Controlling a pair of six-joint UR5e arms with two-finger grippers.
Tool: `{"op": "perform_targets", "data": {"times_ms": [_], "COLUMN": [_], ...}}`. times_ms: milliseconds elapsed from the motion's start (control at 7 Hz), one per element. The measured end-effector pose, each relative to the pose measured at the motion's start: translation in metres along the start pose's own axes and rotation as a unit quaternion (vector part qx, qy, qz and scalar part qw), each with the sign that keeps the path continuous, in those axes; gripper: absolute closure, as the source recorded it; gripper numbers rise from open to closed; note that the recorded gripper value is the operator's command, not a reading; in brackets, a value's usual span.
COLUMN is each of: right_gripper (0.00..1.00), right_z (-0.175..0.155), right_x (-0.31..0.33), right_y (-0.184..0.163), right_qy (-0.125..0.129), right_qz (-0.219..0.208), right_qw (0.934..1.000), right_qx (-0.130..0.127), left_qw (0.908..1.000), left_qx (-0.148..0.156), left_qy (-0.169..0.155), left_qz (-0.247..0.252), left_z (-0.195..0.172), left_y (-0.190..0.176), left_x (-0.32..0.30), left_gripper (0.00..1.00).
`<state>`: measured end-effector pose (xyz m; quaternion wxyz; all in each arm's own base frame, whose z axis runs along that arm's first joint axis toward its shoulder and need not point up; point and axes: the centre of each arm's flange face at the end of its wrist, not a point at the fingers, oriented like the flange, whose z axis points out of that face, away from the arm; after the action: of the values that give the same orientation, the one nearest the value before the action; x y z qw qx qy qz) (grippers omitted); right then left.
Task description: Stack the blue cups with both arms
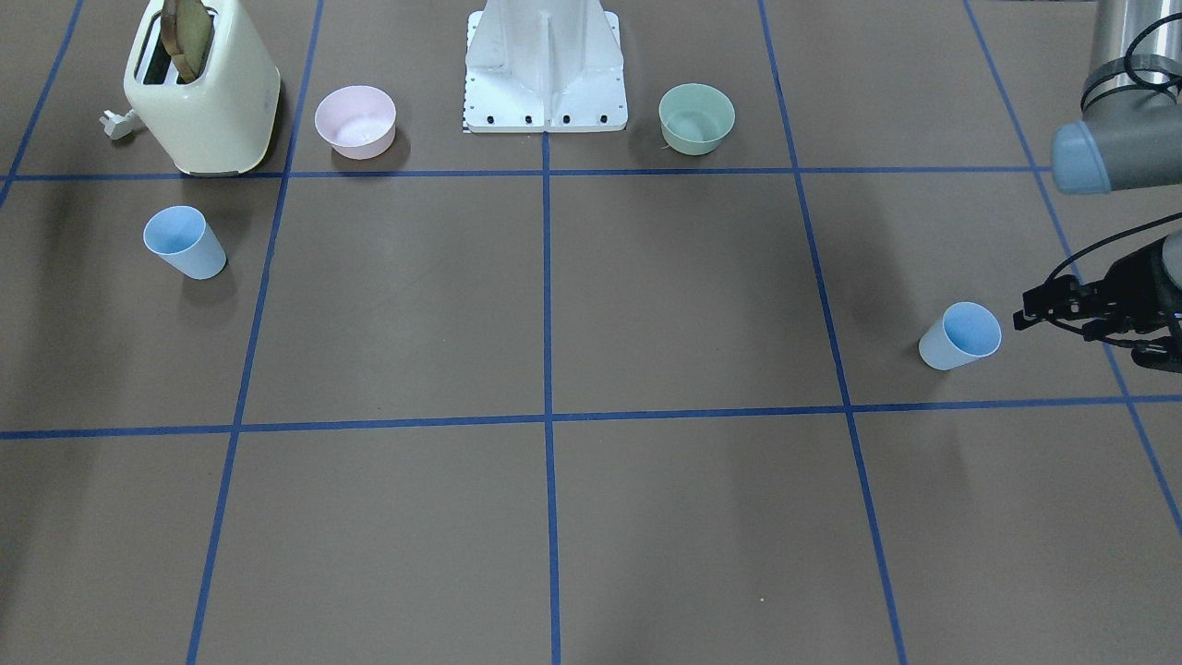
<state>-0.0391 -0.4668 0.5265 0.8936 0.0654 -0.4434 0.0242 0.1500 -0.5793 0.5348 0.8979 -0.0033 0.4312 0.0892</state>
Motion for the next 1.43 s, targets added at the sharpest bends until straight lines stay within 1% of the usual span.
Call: {"op": "perform_targets", "data": {"times_ms": [286,429,571,714,857,1000,1143,1286,1429], "right_gripper": [0.14,0.14,0.14,0.13,0.12,0.12,0.12,0.15,0.2], "right_z": [0.02,0.031,0.038,0.043,0.047,0.05,0.053,0.056,0.058], "right_x": [-0.043,-0.056,-0.063,-0.067,-0.07,-0.073,-0.076,-0.078,-0.081], "right_y": [0.017,0.027,0.034,0.038,0.041,0.042,0.044,0.045,0.046], "right_qy": [-0.004,-0.008,-0.013,-0.015,-0.015,-0.013,-0.01,-0.009,-0.009], "right_qz": [-0.05,-0.075,-0.092,-0.101,-0.107,-0.111,-0.115,-0.118,-0.122], "right_qw": [0.9986,0.9968,0.9953,0.9943,0.9937,0.9932,0.9927,0.9923,0.9917], "right_qx": [-0.019,-0.025,-0.027,-0.03,-0.033,-0.034,-0.036,-0.037,-0.039], "left_qw": [0.9999,0.9998,0.9997,0.9995,0.9994,0.9993,0.9993,0.9993,0.9992], "left_qx": [-0.007,-0.012,-0.019,-0.024,-0.024,-0.023,-0.023,-0.022,-0.021], "left_qy": [0.002,0.002,0.002,0.003,0.004,0.005,0.005,0.006,0.007], "left_qz": [0.009,0.013,0.017,0.022,0.026,0.029,0.03,0.031,0.033], "left_z": [0.011,0.018,0.027,0.037,0.048,0.057,0.06,0.061,0.06], "left_y": [0.001,0.002,0.003,0.004,0.003,0.002,0.002,0.002,0.001], "left_x": [0.01,0.014,0.018,0.018,0.012,0.005,0.003,0.003,0.005], "left_gripper": [0.16,0.19,0.24,0.25,0.34,0.5,0.78,1.0,1.0]}}
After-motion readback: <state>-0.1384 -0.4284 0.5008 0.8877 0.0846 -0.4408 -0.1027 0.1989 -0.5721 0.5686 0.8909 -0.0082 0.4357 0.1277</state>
